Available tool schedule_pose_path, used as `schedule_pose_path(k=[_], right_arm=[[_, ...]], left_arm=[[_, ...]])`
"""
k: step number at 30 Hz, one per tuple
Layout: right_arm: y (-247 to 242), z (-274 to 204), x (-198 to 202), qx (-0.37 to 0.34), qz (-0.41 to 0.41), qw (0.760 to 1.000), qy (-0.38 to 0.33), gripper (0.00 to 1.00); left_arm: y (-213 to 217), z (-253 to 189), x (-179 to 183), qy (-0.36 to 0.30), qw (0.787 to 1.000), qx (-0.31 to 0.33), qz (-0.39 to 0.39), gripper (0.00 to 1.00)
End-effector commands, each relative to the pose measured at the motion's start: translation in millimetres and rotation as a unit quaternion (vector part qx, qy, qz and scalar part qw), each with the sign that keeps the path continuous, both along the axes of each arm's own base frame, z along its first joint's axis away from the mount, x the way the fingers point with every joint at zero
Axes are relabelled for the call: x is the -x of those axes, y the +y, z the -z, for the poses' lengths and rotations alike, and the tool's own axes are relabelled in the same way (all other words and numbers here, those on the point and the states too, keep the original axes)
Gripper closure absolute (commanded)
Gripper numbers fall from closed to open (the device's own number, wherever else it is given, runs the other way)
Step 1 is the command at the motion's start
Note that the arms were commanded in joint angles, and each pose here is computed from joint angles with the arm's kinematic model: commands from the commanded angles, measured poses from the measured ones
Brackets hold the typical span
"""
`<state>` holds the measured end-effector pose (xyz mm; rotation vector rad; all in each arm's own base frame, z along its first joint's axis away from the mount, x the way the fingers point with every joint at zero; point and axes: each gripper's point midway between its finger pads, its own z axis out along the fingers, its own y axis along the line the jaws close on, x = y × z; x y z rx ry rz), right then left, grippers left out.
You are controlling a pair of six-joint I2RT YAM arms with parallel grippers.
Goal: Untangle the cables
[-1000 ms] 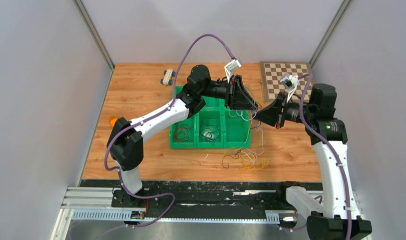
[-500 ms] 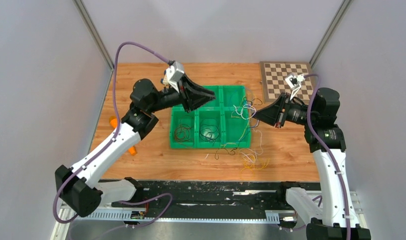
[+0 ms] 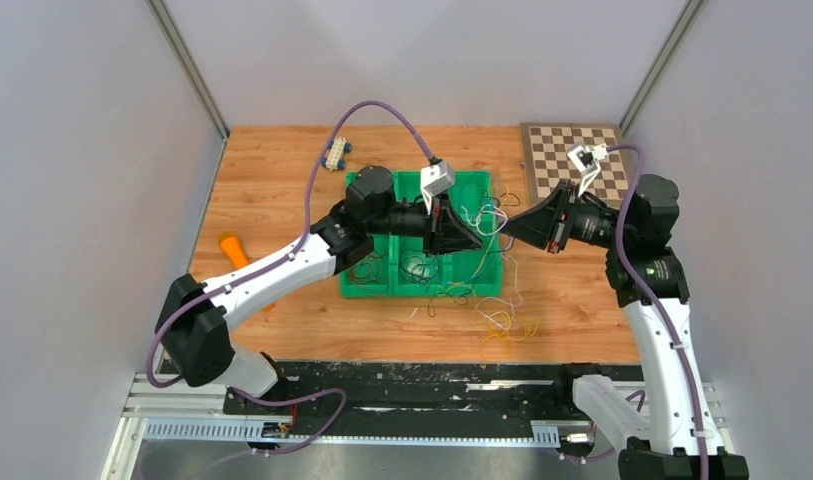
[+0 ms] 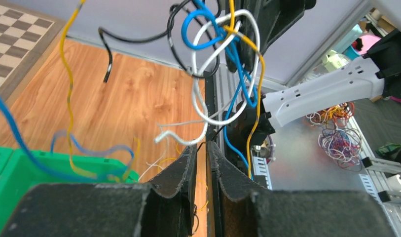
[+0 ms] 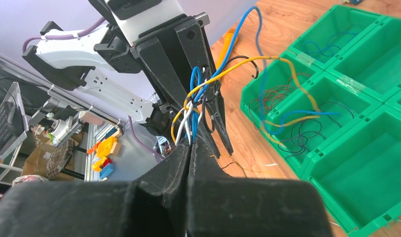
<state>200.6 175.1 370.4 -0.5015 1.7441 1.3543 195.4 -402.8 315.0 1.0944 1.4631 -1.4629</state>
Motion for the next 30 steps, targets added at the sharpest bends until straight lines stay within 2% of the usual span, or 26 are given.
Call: schedule_pose_path(k=[1, 7, 11, 16, 21, 30], right_arm=[[1.2, -10.5, 4.9, -0.005, 0.004, 1.0, -0.027, 1.0], [0.2, -9.2, 2.0, -0.002, 0.016, 0.999, -0.033, 1.0], [0.4, -11.5, -1.4, -0.007, 0.022, 0.999, -0.031, 1.0], [0.5, -15.7, -3.5, -0.018, 0.028, 0.999, -0.015, 1.0], [0.8, -21.5, -2.7, -0.025, 0.03, 0.999, -0.01, 1.0], [1.3, -19.1, -2.2, -0.03, 0.028, 0.999, -0.005, 1.0]], left_arm=[[-7.8, -56.0, 8.4, -0.048, 0.997, 0.061, 0.019, 0.79], [-7.6, -68.9, 25.8, -0.065, 0.992, 0.086, 0.062, 0.72], [-5.9, -69.8, 28.7, -0.067, 0.991, 0.095, 0.065, 0.71], [-0.4, -70.6, 20.6, -0.069, 0.992, 0.105, 0.022, 0.77], [17.8, -48.4, 15.9, -0.087, 0.99, 0.102, -0.033, 0.68], [11.4, -69.3, 17.0, -0.124, 0.979, 0.151, -0.061, 0.66]])
